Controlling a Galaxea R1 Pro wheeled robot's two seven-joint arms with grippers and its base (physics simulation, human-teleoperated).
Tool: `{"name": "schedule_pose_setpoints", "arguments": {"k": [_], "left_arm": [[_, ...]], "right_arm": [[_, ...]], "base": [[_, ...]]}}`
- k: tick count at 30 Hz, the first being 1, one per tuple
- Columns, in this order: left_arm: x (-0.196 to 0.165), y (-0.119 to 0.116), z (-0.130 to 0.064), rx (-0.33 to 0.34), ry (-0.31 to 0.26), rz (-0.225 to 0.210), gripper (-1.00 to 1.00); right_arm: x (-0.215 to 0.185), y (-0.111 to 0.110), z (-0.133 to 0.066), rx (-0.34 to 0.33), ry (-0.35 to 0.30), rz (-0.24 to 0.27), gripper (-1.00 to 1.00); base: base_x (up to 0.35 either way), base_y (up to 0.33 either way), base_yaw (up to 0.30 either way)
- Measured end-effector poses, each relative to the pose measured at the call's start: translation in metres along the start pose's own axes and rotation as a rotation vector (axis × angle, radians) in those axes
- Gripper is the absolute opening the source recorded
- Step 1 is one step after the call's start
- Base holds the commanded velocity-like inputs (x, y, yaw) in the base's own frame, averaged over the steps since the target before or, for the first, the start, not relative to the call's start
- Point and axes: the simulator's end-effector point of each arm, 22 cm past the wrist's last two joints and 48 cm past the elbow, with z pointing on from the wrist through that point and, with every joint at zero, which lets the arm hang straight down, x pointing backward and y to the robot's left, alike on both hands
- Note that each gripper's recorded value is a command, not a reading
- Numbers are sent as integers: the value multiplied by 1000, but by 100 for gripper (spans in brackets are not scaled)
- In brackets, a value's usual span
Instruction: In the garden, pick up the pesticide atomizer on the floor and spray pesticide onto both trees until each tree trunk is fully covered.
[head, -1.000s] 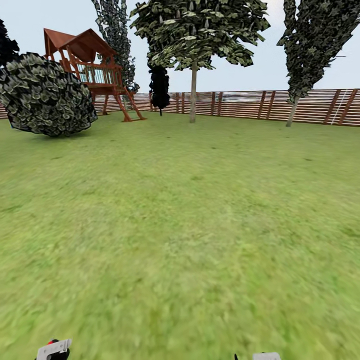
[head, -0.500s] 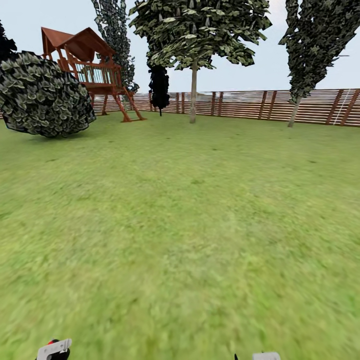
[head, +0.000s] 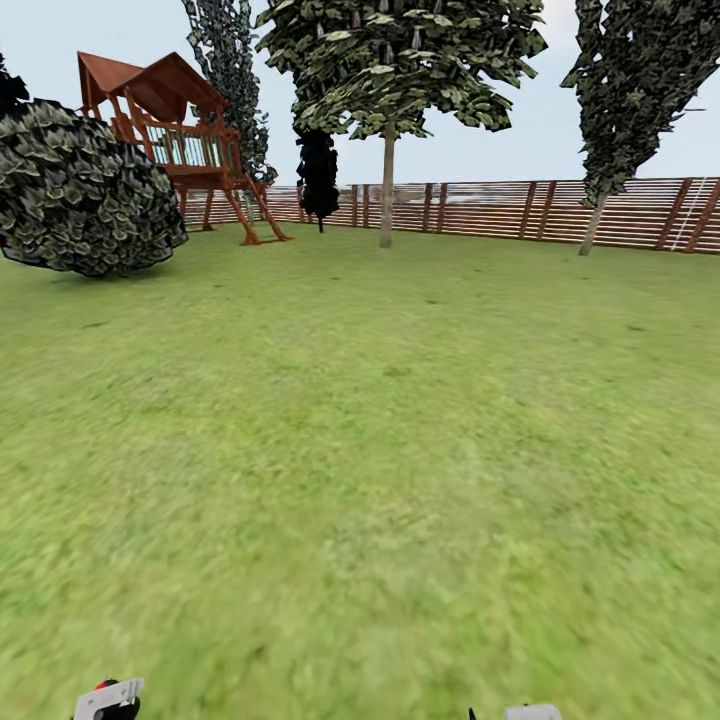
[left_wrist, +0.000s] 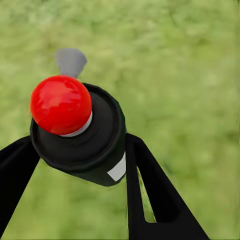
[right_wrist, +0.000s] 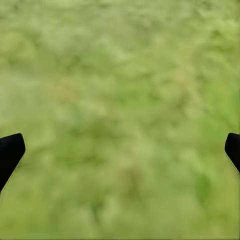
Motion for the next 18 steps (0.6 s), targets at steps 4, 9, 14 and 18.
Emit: {"name": "schedule_pose_setpoints", "arguments": {"k": [4, 9, 14, 18], "left_arm": [[0, 0, 0, 0, 0, 0, -100], [0, 1, 0, -1, -1, -1, -100], [-1, 1, 0, -2, -1, 0, -100], [0, 1, 0, -2, -1, 0, -100]], "right_arm": [[0, 0, 0, 0, 0, 0, 100], [0, 0, 0, 0, 0, 0, 100], [0, 0, 0, 0, 0, 0, 100], [0, 0, 0, 0, 0, 0, 100]], "base": [[338, 0, 0], [338, 0, 0], [338, 0, 0], [338, 0, 0]]}}
